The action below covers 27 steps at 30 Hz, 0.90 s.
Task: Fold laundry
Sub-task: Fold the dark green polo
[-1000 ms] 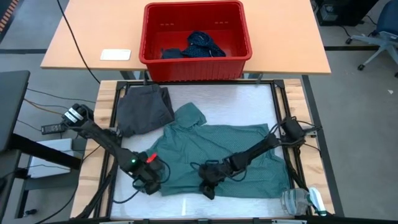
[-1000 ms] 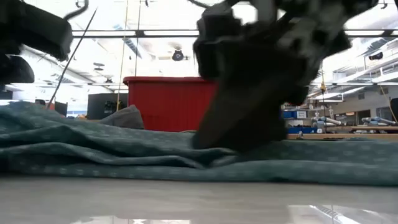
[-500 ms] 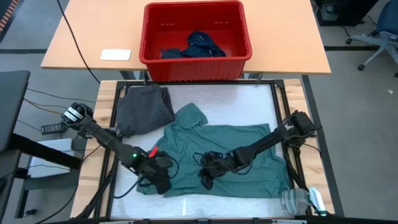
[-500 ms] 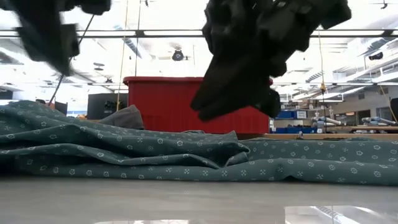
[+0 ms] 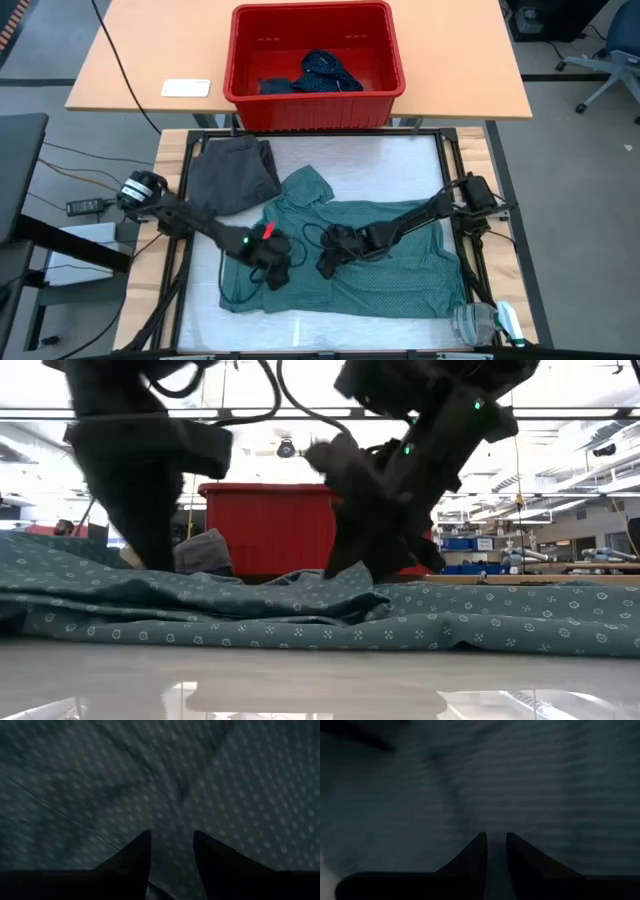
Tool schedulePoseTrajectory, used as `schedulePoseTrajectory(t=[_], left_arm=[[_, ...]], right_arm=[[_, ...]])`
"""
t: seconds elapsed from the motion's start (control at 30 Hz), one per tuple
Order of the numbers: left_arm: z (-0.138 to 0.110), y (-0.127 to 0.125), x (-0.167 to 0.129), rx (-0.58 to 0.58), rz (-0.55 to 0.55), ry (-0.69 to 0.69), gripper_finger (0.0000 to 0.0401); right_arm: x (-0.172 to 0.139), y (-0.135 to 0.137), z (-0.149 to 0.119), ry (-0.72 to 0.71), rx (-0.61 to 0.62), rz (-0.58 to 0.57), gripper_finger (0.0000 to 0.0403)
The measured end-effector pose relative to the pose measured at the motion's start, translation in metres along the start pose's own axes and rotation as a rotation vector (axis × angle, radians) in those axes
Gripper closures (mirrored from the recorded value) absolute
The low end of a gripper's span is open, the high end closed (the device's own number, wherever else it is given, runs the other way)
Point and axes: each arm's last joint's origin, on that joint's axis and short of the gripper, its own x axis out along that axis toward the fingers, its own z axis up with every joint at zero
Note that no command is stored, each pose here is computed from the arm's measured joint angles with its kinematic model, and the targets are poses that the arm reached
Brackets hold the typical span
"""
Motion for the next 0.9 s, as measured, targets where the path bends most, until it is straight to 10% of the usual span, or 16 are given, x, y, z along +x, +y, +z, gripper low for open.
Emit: schedulePoseTrajectory(t=[0.13, 0.5, 0.9], left_arm=[[0.011, 0.011, -0.007, 0.014, -0.002, -0.014, 0.0248], [-0.016, -0.008, -0.053, 0.126, -0.187, -0.015, 0.0248], [-0.067, 0.003, 0.003, 0.067, -0.129, 0.218, 0.0248]], right_arm=[[-0.005, -0.004, 0.005, -0.078, -0.01, -0.079, 0.0322], [-0.043, 0.033, -0.032, 0.18, -0.07, 0.173, 0.0324], [-0.013, 0.028, -0.04, 0.223, -0.081, 0.195, 0.0325]])
